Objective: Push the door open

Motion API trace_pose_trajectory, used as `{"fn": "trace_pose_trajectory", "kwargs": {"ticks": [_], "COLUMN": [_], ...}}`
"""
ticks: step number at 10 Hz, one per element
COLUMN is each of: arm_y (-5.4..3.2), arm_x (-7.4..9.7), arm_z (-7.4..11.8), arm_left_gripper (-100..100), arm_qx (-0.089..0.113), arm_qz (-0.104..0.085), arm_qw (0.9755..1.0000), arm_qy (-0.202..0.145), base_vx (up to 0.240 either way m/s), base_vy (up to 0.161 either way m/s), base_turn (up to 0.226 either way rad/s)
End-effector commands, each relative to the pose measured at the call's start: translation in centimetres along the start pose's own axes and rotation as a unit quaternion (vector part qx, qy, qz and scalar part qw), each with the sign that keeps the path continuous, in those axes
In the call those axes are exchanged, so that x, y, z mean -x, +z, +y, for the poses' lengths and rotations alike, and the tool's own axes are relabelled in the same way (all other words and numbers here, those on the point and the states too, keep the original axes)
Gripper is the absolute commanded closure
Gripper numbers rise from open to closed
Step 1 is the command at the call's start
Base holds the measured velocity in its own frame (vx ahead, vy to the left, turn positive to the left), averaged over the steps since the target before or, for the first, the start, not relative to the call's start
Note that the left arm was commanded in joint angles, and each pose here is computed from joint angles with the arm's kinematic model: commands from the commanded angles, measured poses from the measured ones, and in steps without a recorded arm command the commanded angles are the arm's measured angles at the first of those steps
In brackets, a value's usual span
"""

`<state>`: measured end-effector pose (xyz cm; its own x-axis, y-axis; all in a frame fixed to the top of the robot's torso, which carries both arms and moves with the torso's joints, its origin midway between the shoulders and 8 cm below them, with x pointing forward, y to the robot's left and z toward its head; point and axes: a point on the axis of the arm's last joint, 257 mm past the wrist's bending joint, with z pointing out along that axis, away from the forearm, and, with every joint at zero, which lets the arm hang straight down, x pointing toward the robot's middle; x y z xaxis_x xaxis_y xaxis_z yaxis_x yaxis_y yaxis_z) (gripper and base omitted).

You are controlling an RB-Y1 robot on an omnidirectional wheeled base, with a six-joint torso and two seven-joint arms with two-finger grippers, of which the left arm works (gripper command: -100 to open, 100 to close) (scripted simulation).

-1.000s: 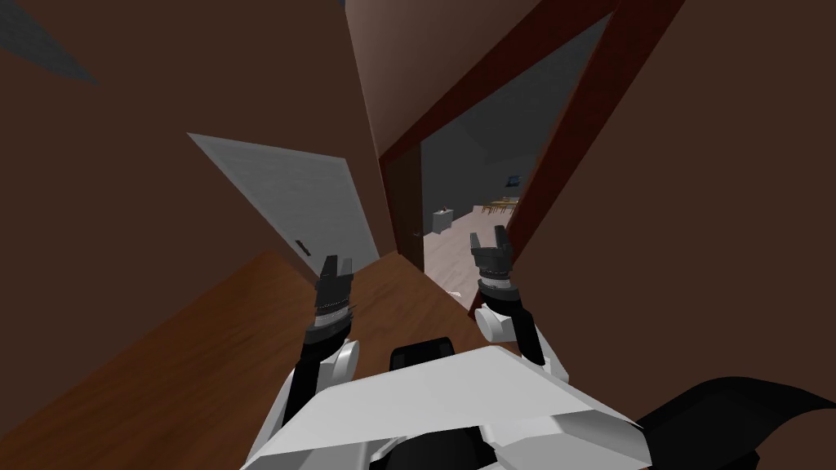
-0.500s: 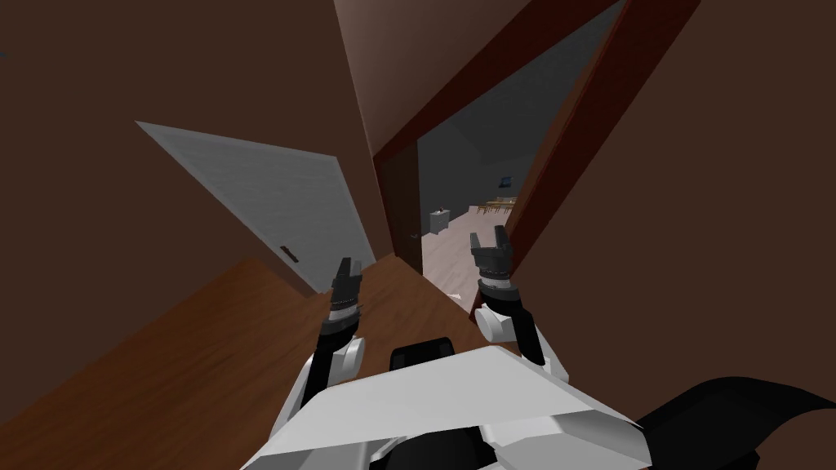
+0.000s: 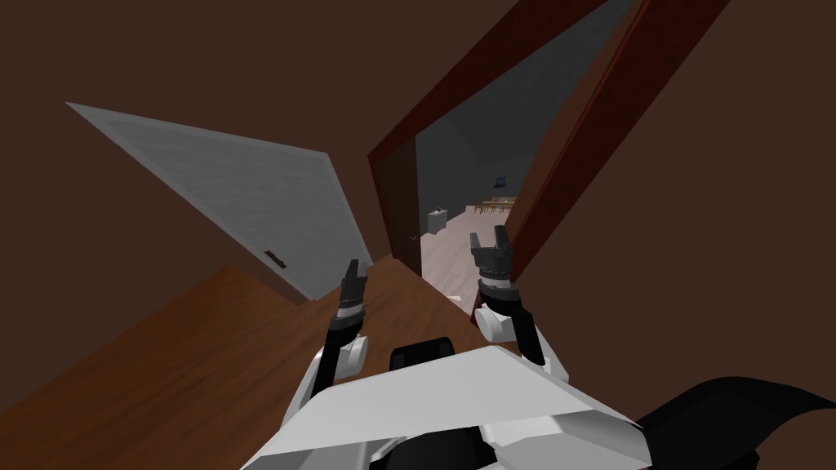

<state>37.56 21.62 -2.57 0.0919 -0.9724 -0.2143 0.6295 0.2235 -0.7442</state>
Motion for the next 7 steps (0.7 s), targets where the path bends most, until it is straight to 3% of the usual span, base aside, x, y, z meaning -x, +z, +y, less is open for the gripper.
{"fn": "trace_pose_trajectory", "kwargs": {"ticks": [1, 7], "arm_y": [-0.16, -0.89], "arm_x": [-0.5, -2.4], "arm_z": [1.0, 4.5], "arm_left_gripper": [-100, -100], "arm_qx": [0.007, 0.031], "arm_qz": [0.006, 0.028], "arm_qw": [0.9999, 0.9988], "arm_qy": [-0.006, -0.027], "base_vx": [0.081, 0.093], "base_vy": [0.013, 0.037], "base_turn": [-0.080, -0.071]}}
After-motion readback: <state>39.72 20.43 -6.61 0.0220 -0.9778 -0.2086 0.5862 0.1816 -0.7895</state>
